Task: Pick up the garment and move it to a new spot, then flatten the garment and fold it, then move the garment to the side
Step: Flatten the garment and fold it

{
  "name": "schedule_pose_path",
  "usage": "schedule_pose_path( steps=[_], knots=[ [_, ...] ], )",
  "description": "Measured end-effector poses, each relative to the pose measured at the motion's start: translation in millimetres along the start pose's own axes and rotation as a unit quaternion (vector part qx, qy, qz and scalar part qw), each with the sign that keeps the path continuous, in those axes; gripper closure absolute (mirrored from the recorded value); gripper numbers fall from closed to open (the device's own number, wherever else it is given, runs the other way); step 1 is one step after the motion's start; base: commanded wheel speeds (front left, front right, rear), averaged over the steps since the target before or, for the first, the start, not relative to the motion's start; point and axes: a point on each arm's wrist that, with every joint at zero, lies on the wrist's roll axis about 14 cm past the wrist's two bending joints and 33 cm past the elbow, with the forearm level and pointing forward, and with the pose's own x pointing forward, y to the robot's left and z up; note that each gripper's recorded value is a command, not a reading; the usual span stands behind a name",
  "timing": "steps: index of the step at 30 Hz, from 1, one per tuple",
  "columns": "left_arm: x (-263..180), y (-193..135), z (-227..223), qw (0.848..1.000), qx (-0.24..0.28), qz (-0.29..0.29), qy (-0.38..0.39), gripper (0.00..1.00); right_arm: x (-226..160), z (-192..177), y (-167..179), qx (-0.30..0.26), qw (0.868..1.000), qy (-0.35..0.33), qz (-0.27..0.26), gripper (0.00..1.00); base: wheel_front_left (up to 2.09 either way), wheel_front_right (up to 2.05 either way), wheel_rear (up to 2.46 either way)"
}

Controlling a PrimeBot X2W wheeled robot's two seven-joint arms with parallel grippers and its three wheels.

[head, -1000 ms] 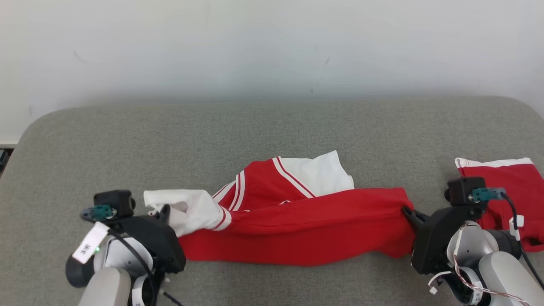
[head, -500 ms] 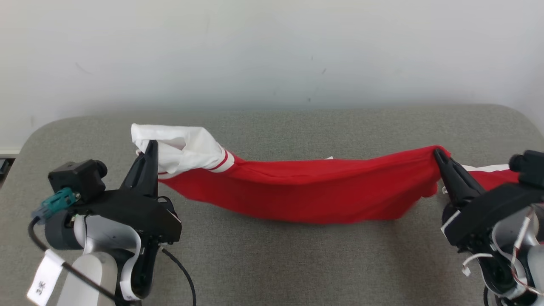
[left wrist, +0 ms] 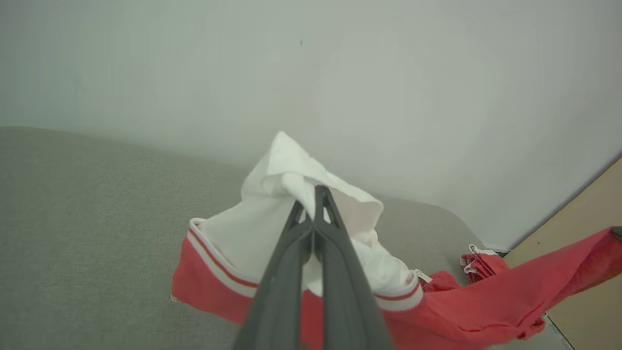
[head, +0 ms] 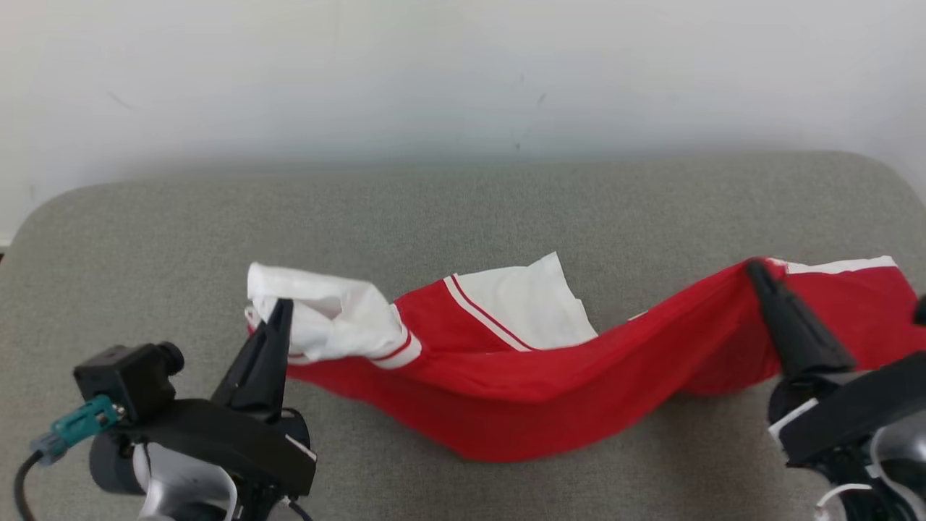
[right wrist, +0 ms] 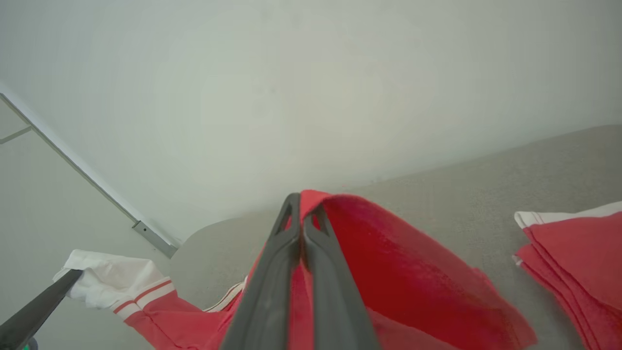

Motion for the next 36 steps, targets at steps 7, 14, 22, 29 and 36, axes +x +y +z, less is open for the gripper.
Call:
schedule_pose_path(
  steps=[7, 14, 22, 29, 36],
  knots=[
    [28, 38, -69, 0.99, -0.024, 0.049, 0.129, 1.0, 46, -83, -18, 0.019, 0.986, 0.166, -0.015, 1.0, 0.0, 0.0, 0.0],
    [147, 12, 55, 1.0, 0.015, 0.011, -0.017, 1.0, 167, 33, -6, -0.015, 0.999, 0.028, -0.008, 1.0, 0.0, 0.0, 0.0],
    [136, -32, 202, 0.957, 0.045, -0.038, -0.283, 1.0, 176, 154, 36, -0.075, 0.981, -0.168, 0.062, 1.0, 0.0, 0.0, 0.0],
    [123, 33, 47, 0.992, 0.036, 0.032, -0.119, 1.0, 158, -1, -45, -0.067, 0.998, 0.016, -0.01, 1.0, 0.0, 0.0, 0.0],
    [89, 79, -92, 0.993, 0.029, 0.096, 0.062, 1.0, 112, -119, -97, -0.022, 0.983, 0.165, -0.082, 1.0, 0.0, 0.0, 0.0]
  ],
)
